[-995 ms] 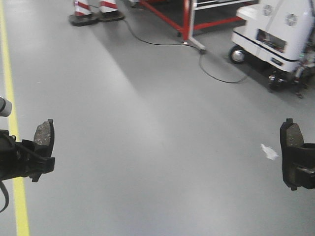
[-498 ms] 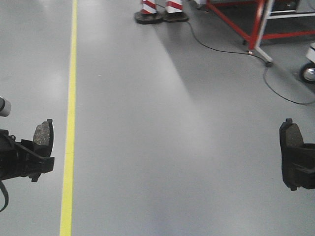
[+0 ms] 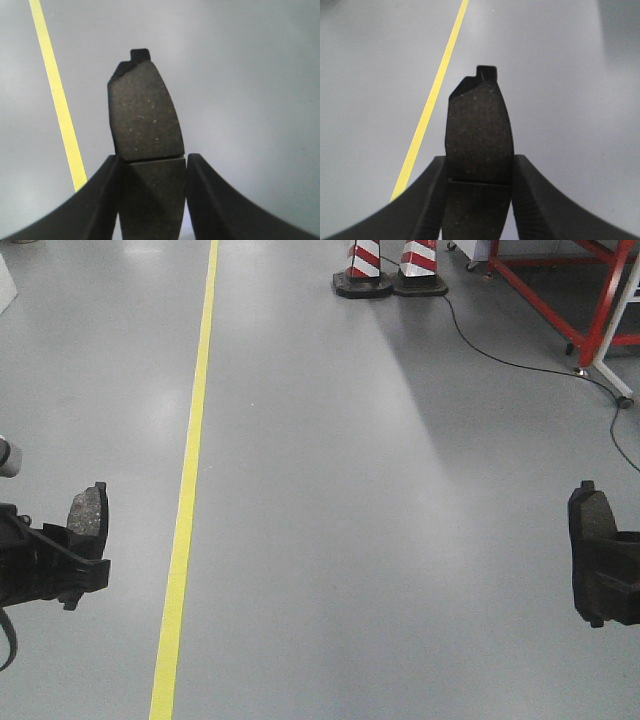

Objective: Move and align brake pads A on conveyor
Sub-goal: 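Drive forward along the yellow floor line toward the cones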

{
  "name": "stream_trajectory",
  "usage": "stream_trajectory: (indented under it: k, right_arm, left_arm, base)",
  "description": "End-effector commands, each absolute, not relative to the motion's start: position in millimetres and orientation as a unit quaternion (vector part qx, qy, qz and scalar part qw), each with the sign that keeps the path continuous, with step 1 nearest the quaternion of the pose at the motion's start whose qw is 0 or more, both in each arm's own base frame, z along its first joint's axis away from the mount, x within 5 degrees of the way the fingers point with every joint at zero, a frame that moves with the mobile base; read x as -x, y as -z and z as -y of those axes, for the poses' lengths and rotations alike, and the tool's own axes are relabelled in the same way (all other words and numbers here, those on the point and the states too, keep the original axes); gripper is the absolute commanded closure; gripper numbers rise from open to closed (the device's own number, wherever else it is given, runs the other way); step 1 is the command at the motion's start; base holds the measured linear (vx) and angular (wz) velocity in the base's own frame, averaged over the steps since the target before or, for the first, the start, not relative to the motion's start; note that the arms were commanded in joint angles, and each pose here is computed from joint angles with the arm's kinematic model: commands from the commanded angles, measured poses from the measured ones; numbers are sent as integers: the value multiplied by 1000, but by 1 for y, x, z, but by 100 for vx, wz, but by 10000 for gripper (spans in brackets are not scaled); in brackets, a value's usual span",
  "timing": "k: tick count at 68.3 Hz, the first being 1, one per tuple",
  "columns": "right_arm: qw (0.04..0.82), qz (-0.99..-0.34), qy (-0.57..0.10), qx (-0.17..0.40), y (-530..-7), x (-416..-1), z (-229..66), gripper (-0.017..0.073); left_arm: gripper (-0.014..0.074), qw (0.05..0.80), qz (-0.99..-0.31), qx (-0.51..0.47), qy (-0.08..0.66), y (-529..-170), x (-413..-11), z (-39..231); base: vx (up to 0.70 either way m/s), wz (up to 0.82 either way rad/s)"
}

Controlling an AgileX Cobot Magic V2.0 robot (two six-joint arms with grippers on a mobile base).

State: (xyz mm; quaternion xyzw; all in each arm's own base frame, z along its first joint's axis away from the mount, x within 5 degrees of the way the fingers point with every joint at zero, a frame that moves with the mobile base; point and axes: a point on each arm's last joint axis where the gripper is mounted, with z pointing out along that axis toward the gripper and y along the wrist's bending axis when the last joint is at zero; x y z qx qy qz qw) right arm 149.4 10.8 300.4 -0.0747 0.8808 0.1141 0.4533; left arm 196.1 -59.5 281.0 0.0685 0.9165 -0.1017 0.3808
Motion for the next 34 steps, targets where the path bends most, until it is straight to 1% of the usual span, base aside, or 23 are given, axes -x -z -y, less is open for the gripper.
stream_trajectory:
  k: [1, 34]
  right_arm:
    - [493, -861, -111, 60, -315, -153, -9, 461]
    - [493, -861, -111, 60, -315, -153, -9, 461]
  left_arm:
    - [542, 438, -889, -66, 114, -300, -199, 61]
    - [542, 438, -889, -66, 114, -300, -199, 61]
  base:
    - [41, 5]
    - [46, 4]
